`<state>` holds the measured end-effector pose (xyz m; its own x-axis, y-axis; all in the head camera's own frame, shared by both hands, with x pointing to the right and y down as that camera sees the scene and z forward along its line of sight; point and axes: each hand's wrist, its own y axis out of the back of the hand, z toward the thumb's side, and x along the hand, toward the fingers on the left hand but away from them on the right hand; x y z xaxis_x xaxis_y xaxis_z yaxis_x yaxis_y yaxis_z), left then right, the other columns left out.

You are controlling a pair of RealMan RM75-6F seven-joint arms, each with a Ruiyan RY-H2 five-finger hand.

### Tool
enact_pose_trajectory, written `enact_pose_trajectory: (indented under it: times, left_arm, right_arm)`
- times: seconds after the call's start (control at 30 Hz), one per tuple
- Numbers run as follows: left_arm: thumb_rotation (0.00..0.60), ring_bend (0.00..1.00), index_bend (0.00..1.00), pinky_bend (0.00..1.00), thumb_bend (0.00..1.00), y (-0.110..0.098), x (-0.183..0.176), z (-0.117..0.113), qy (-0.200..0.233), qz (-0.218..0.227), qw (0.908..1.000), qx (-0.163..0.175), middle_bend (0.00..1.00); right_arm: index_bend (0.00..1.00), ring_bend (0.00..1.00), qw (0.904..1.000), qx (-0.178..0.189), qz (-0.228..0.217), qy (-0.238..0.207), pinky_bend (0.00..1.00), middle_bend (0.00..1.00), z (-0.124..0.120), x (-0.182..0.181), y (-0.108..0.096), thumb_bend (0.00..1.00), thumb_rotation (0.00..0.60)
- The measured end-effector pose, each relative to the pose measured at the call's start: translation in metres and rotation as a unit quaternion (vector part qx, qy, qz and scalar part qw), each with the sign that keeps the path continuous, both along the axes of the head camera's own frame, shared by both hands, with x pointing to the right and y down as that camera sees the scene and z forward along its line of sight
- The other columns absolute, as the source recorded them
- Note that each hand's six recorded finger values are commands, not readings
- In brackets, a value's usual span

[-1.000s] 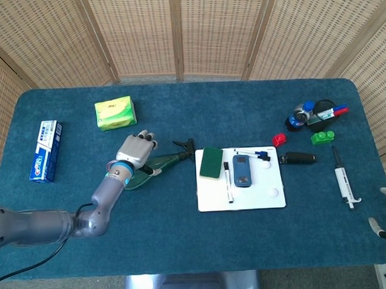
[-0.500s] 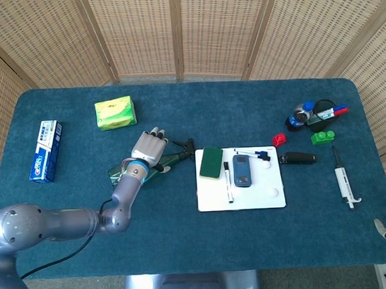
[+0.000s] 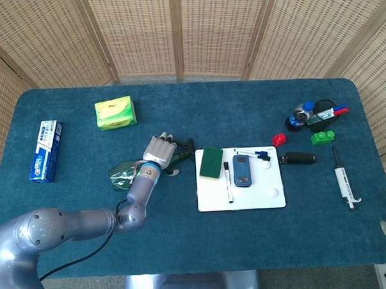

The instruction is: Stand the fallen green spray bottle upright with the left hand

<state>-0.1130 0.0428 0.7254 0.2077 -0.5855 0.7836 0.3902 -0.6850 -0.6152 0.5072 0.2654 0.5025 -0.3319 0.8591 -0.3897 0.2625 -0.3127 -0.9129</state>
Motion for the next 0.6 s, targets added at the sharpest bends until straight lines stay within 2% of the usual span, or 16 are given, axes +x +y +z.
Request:
enact_pose_trajectory:
  times: [0.33,0.43,0.6]
  left_arm:
    - [0.378,0.02,0.26,0.27,0.26,0.009,0.009,0.009,-0.008,0.009,0.9999,-0.006,0.10]
    - [0.397,0.07,0.26,0.29,0.26,0.010,0.010,0.011,-0.011,0.011,0.9999,-0.007,0.13]
    - [0.497,0.21,0.29,0.40,0.31,0.010,0.010,0.012,-0.012,0.010,0.9999,-0.002,0.21]
  right_arm:
    - [0.24,0.02,1.0000,0.002,0.005,-0.001,0.06,0.30,-0.002,0.003,0.002,0.31,0.600]
    - [0.24,0.02,1.0000,0.004,0.006,0.000,0.06,0.30,-0.002,0.003,0.002,0.31,0.600]
    - [0.25,0.02,1.0000,0.004,0.006,-0.002,0.06,0.30,-0.002,0.004,0.002,0.31,0.600]
